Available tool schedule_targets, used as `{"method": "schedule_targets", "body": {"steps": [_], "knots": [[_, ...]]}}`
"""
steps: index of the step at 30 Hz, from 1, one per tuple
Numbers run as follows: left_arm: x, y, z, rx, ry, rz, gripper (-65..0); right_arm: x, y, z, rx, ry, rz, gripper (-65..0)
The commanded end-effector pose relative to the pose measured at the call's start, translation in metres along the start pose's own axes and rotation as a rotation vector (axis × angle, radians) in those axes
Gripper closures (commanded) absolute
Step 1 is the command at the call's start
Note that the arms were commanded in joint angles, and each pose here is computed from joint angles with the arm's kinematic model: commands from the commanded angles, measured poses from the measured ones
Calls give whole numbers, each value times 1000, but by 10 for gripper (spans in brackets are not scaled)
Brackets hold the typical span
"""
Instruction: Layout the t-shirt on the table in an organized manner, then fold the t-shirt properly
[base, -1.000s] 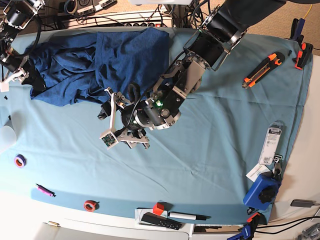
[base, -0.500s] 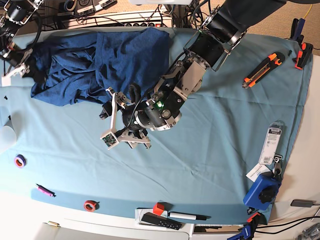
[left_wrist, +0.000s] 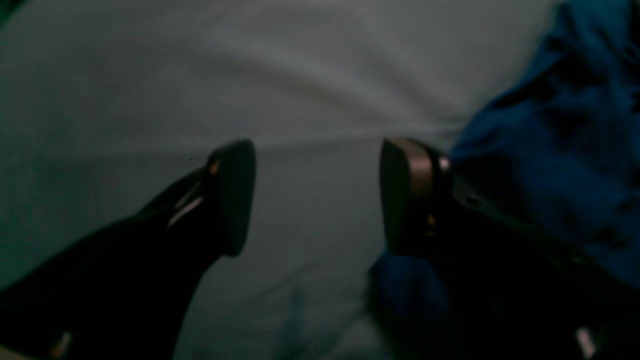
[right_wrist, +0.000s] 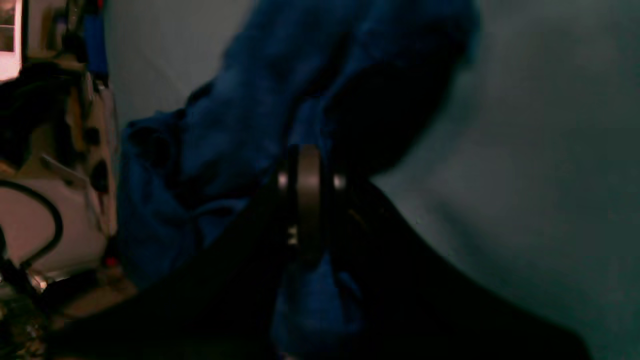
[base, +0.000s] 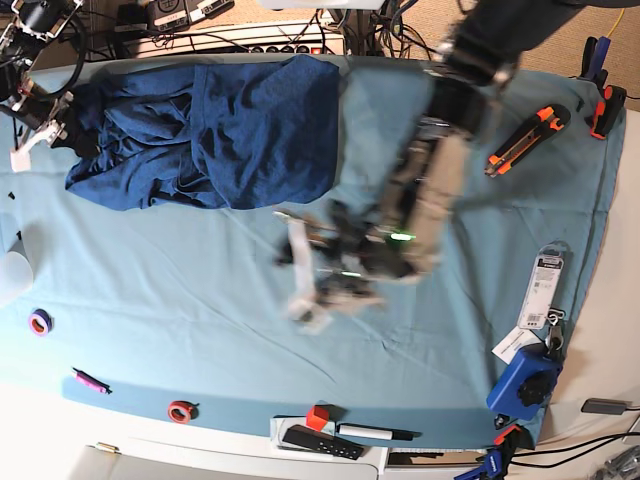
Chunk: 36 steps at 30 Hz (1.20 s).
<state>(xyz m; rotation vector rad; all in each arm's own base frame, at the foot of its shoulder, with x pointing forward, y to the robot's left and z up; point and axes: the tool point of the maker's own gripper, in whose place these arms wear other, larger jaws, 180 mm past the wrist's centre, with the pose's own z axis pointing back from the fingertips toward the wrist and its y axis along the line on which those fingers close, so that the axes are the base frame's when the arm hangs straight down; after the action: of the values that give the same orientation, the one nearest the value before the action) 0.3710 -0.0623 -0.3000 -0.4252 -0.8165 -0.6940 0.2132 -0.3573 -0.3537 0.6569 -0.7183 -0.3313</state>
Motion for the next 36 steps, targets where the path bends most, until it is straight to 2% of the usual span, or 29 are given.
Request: {"method": "schedule_targets", "body": {"steps": [1,6,11,14,18,26,31,36], "knots": [[17,7,8,-2,-61,6,-364,23,16,9,26,-52,75,0],[-5,46,29,20,-58,71,-364,11,67,6,78,-40,245,0],[-21,69,42,52,-54,107,-364,-6,134,-4,171,-88,386,0],[-25,75,46,62,-49,107,-362,-20,172,-11,239,-122,428,0],[-25,75,46,59,-50,105,-362,-43,217,-29,357,-134,424,0],[-25,74,46,54,-50,96,-362,-100,266,-72,514,21,400,0],[-25,74,46,54,-50,96,-362,-130,272,-90,502,146,463,0],[-24,73,46,51,-54,93,-362,-153,268,-103,448,250,535,0]]}}
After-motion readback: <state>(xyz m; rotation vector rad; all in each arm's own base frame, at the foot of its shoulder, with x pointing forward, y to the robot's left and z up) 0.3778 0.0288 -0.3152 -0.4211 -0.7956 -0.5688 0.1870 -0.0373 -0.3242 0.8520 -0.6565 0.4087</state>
